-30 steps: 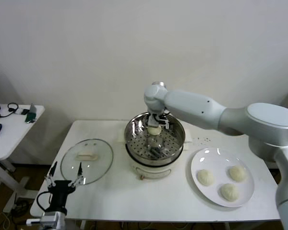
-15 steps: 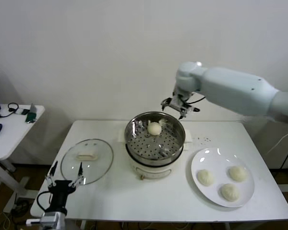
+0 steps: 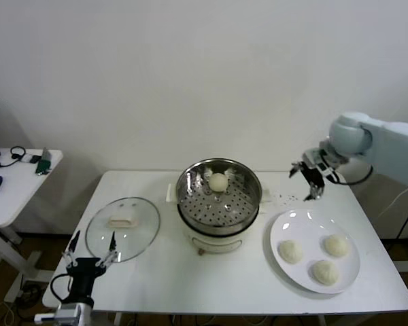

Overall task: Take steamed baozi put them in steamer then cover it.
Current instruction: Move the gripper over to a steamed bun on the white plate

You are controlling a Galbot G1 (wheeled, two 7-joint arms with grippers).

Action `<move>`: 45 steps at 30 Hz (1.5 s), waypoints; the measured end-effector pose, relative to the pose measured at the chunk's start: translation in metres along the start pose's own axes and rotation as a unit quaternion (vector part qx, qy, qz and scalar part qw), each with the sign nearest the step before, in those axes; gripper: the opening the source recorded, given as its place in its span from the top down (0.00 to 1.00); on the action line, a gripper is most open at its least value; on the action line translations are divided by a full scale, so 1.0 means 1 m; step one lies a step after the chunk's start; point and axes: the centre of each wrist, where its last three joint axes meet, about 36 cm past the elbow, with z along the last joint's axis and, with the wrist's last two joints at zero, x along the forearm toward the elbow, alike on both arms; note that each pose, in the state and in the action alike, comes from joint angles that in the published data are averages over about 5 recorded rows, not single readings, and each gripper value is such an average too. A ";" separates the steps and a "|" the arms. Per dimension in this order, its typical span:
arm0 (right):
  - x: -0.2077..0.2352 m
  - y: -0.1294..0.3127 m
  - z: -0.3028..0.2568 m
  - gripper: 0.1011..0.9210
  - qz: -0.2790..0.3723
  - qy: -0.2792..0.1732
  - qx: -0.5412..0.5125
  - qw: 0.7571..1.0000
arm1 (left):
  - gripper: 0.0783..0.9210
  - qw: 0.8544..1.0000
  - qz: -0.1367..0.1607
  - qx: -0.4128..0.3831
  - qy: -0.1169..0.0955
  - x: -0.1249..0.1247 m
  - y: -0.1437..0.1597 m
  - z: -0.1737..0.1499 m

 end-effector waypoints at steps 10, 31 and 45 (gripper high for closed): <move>-0.067 0.043 0.018 0.12 -0.052 -0.006 -0.064 0.997 | 0.12 1.000 -0.004 -0.001 0.006 0.005 0.002 0.003; -0.140 0.048 -0.008 0.12 -0.082 -0.021 -0.083 0.993 | 0.12 1.000 -0.010 -0.007 0.016 0.007 0.006 0.009; -0.148 0.044 -0.007 0.23 -0.084 -0.025 -0.093 0.992 | 0.12 1.000 -0.011 -0.009 0.016 0.007 0.005 0.009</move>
